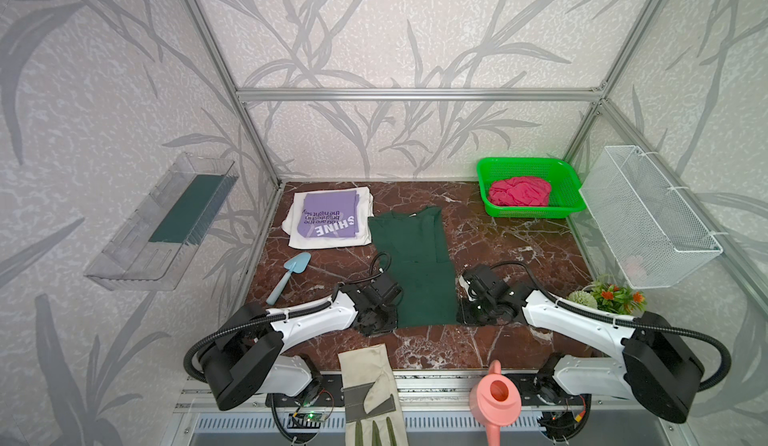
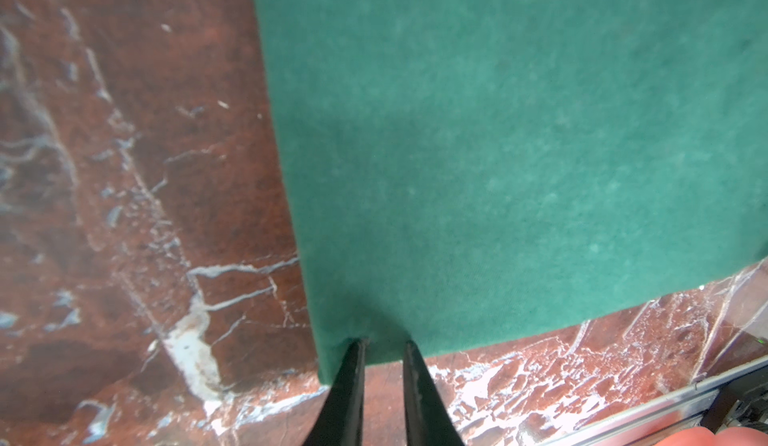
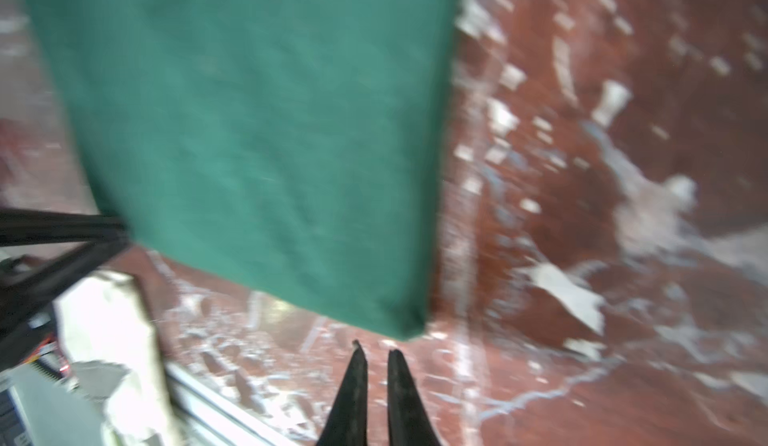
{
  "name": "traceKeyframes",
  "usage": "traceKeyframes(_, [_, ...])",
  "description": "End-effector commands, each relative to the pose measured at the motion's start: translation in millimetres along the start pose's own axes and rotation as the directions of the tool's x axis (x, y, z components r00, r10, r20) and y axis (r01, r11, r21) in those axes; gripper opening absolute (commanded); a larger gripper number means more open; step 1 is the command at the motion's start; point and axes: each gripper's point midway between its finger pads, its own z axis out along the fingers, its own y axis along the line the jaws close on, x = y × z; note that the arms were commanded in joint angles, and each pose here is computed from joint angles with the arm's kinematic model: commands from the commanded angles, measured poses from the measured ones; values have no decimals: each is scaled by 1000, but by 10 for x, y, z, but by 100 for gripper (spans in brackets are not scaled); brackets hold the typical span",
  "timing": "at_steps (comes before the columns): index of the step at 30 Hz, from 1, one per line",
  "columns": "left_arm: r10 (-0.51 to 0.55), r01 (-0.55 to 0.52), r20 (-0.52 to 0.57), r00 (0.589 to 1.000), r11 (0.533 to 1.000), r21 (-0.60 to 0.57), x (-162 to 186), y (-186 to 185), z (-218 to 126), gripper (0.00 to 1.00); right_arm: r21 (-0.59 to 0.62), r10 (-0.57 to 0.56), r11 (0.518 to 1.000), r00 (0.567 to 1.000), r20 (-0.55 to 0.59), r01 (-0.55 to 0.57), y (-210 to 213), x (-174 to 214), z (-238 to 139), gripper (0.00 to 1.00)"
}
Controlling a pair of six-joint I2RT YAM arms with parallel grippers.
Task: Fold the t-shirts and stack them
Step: 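Move the right gripper toward the left gripper along the strip's near edge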
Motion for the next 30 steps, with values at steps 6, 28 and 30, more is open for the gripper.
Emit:
traceKeyframes(6, [-16,14,-29,999,998,-65,94,159,1,20,-243,-97,966,995,-17,90,998,-136,387,14])
traceKeyframes(28, [-38,36,-26,999,996,-82,129,236,14,20,-137,17,990,996,-90,-29,390,101,811,13])
traceKeyframes(30, [-40,37,-27,999,996,-83,128,235,17,20,-126,25,991,996,-89,-36,307,130,772,13])
